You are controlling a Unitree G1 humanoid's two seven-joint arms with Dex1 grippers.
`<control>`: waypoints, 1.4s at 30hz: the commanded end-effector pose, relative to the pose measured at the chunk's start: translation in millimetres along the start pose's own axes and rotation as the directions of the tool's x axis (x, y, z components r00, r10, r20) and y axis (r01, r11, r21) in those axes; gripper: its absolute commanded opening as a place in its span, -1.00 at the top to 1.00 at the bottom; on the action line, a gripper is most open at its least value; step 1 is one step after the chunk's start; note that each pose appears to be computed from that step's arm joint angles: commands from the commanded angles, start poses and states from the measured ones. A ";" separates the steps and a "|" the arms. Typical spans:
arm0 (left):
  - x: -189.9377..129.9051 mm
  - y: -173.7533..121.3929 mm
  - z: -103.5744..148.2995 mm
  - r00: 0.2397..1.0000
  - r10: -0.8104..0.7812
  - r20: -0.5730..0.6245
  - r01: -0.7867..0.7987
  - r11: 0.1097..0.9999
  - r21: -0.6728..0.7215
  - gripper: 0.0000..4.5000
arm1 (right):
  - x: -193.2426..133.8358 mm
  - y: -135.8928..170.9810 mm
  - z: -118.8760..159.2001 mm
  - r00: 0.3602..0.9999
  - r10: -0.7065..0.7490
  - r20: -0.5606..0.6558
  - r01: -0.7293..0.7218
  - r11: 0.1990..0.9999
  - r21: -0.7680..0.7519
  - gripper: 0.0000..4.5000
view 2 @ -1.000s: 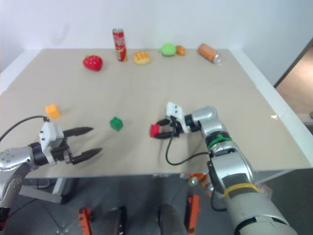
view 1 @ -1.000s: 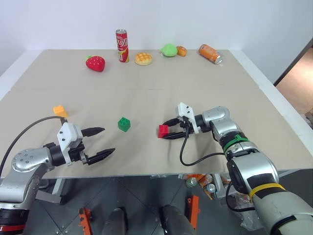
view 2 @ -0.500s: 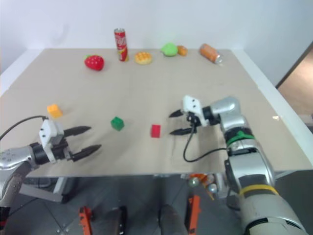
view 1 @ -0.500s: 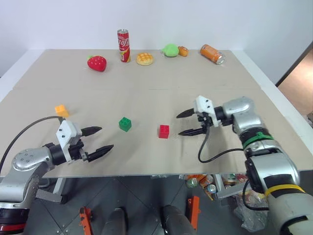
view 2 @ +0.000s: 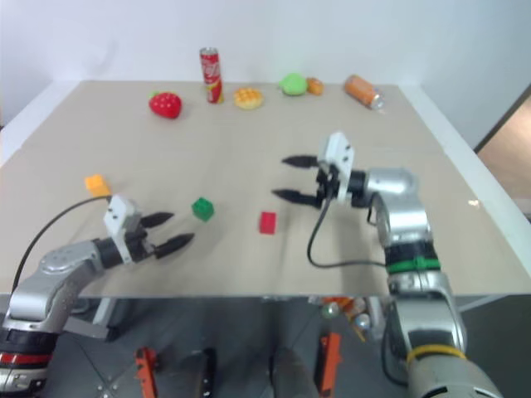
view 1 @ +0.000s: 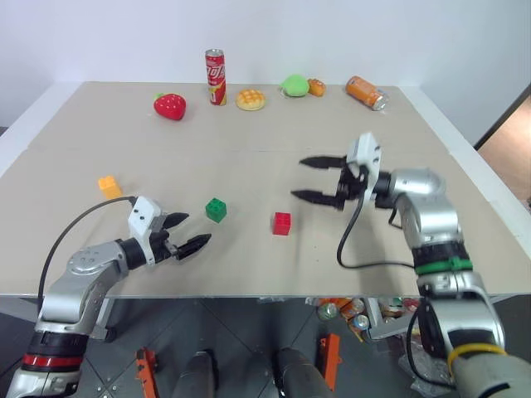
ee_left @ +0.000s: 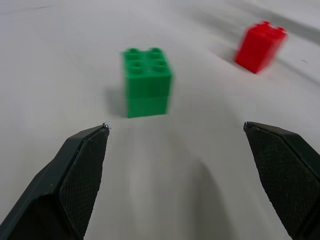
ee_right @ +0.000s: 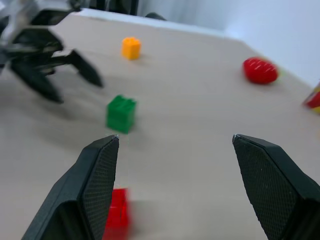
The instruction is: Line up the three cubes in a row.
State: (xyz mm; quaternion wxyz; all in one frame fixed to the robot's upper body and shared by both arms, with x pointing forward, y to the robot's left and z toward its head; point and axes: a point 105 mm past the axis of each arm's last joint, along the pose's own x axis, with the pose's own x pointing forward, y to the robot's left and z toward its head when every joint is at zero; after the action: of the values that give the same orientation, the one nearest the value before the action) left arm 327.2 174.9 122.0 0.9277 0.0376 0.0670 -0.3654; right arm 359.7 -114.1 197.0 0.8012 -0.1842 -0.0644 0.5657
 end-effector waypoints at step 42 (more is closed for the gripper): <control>57.5 4.2 13.1 0.996 -0.088 0.018 0.084 0.980 0.179 0.42 | -8.1 10.6 39.6 0.987 -0.127 0.094 0.131 0.991 -0.031 -0.68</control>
State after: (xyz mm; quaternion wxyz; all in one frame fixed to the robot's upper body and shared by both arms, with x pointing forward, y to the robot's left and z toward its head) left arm 373.7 141.0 107.3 0.9201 0.0807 0.0643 -0.3778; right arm 340.9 -112.1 215.2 0.8360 -0.1576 -0.0911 0.5177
